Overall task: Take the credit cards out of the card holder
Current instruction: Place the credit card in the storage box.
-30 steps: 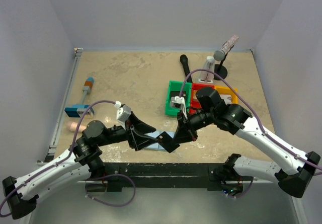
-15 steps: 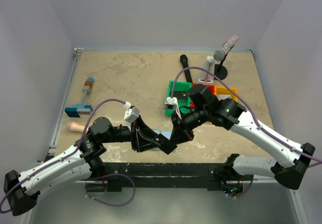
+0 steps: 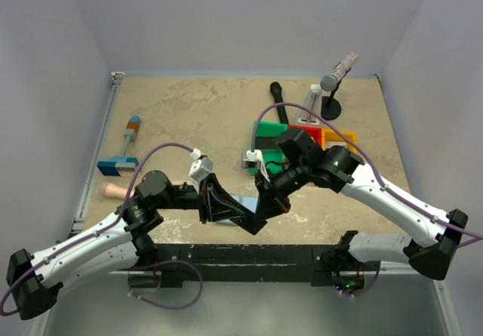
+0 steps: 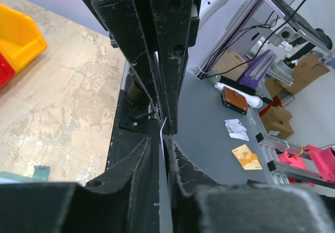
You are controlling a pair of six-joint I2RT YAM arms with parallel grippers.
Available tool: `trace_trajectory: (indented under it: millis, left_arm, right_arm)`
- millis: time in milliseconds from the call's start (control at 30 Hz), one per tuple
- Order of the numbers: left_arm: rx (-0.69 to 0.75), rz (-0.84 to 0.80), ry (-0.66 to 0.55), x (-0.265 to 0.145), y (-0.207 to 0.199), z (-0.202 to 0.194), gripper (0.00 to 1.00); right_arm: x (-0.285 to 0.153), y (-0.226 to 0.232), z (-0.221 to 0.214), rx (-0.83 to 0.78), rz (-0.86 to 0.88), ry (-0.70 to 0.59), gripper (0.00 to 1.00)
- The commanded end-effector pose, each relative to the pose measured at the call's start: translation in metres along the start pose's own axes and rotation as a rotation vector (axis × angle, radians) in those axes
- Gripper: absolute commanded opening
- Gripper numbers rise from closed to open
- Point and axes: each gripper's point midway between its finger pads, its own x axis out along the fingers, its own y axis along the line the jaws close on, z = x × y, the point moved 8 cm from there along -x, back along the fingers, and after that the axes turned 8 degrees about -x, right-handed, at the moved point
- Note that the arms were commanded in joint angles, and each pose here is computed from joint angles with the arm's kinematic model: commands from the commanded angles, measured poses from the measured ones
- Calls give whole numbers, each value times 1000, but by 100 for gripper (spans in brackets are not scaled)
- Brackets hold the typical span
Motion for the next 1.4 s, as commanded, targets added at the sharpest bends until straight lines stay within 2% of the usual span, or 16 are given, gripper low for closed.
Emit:
trace_trajectory:
  millis: [0,133,200,267,300,367,400,533,600,700,833,933,1000,1067,1233,1367]
  left_arm:
    - [51,-85,-34,4,-16,19,18]
    - [39,-90,-26,5,-13,17,0]
    - [34,-93,-25,4,-13,17,0]
    - [28,-86,-30,4,-12,16,0]
    - [27,-75,-39,4,-11,18,0]
    - [32,-36,-75,2,-8,24,0]
    - [29,7,-105,-1,-3,29,0]
    - [-31,122,-302,-21,17,60,0]
    - [-92,136,-410,-31,26,77,0]
    - [-170,121,-550,-38,35,98,0]
    - [-239,85,-685,-37,44,112,0]
    - [-286,39,-764,-37,50,115,0]
    - [-295,19,-770,-34,54,116,0]
    - [-300,10,-775,-32,55,117,0]
    - [-283,26,-789,-28,55,117,0]
    - [-269,58,-767,-24,55,112,0]
  right_arm:
    - [-7,8,9,-66,0,-20,0]
    - [-5,7,7,-59,-1,-7,0]
    - [-6,7,6,-62,-12,-8,3]
    - [-7,6,6,-64,-40,-9,30]
    - [-8,5,6,-59,-56,-13,40]
    - [-9,1,9,-66,-118,-30,52]
    - [-12,-2,9,-66,-152,-50,70]
    - [-34,-7,27,-77,-273,-248,74]
    - [-45,-7,37,-100,-354,-376,76]
    - [-54,-13,45,-91,-489,-489,77]
    - [-56,-30,45,25,-634,-608,75]
    - [-51,-53,34,146,-735,-783,77]
    - [-51,-56,38,149,-709,-972,79]
    - [-50,-59,40,168,-688,-1058,79]
    - [-43,-61,51,205,-584,-1078,72]
    - [-41,-52,58,145,-483,-1100,72]
